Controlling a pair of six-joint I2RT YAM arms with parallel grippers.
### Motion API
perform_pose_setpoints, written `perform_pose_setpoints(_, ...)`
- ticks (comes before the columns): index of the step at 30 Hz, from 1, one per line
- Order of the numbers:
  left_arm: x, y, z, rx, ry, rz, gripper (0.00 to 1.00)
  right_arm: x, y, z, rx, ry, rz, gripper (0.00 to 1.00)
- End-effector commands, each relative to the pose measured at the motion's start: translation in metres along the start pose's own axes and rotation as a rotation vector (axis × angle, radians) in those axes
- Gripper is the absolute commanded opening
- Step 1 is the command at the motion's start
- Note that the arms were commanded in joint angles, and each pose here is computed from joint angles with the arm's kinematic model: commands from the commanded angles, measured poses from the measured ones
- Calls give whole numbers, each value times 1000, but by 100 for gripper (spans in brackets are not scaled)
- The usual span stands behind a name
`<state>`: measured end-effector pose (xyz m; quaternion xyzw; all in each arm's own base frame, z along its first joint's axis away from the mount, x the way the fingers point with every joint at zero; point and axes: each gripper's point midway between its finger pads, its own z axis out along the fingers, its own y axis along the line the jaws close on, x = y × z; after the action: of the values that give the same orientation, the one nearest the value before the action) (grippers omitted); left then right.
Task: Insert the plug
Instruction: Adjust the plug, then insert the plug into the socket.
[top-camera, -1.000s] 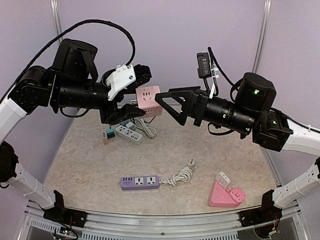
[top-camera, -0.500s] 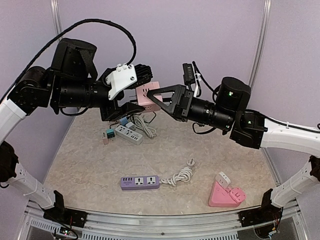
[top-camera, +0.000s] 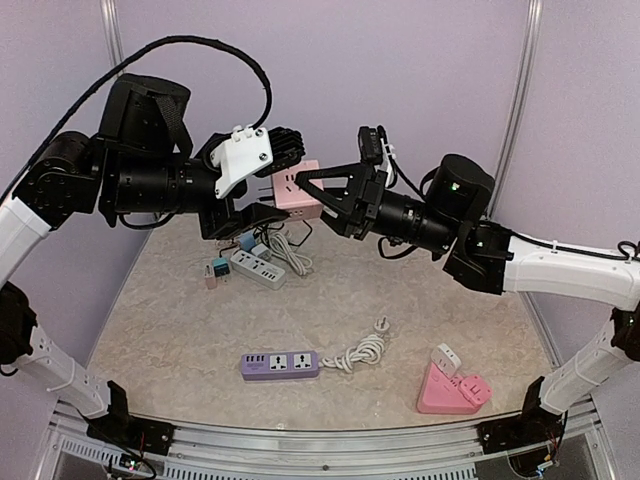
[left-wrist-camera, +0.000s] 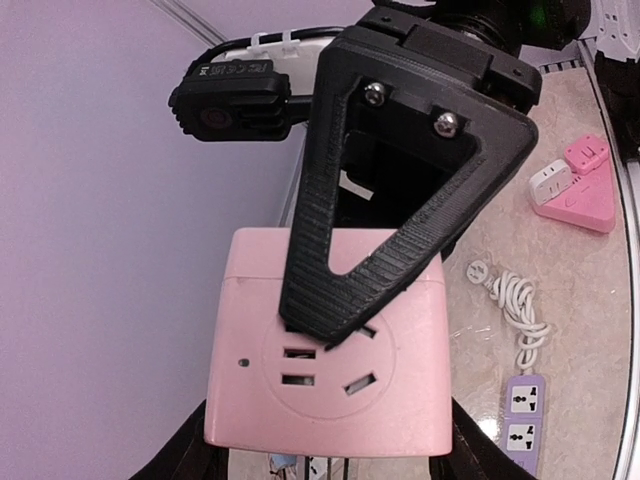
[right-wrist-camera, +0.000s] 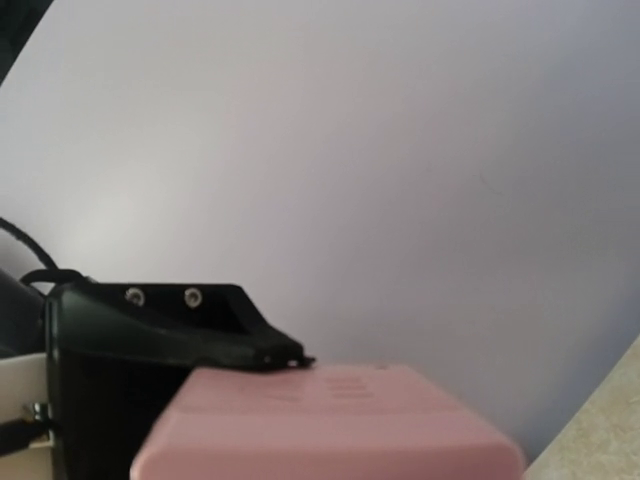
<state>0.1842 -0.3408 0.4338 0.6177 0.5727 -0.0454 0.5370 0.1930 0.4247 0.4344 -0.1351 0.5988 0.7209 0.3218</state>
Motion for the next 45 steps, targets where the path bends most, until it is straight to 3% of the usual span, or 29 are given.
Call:
perform_pose_setpoints(1,-9,0,0,1,-32,-22,0,7,20,7,-121,56,-10,3)
perform_pose_setpoints(3,-6,2,3,-18,-17,-13,0,10,15,9,-109,68,-5,0)
perform_pose_setpoints(4,-2,4,5,-39,3,-9,27,11,12,9,-95,75,-14,0)
perform_pose_setpoints(5,3,6,6,-54,22,-5,68,11,10,8,-70,77,-32,0)
perform_pose_setpoints(6,11,4,9,-60,52,2,95,11,6,6,-33,82,-55,0)
perform_pose_setpoints(7,19,3,10,-63,75,5,98,10,1,4,14,87,-100,0)
perform_pose_setpoints(12,66,-8,-12,75,95,-81,99,12,-64,-26,472,235,-435,0)
perform_pose_setpoints(15,108,-13,-30,172,115,-167,99,34,-98,-38,575,447,-637,0)
perform_pose_setpoints(20,181,-32,-44,232,248,-279,99,105,-128,-42,447,810,-925,0)
perform_pose_setpoints(31,320,-61,-19,228,566,-568,99,205,-185,-46,245,1229,-1083,0)
perform_pose_setpoints(35,337,-69,1,253,596,-627,99,225,-201,-47,223,1288,-1097,0)
perform_pose_setpoints(45,357,-81,10,270,652,-633,99,219,-211,-42,152,1248,-1138,0)
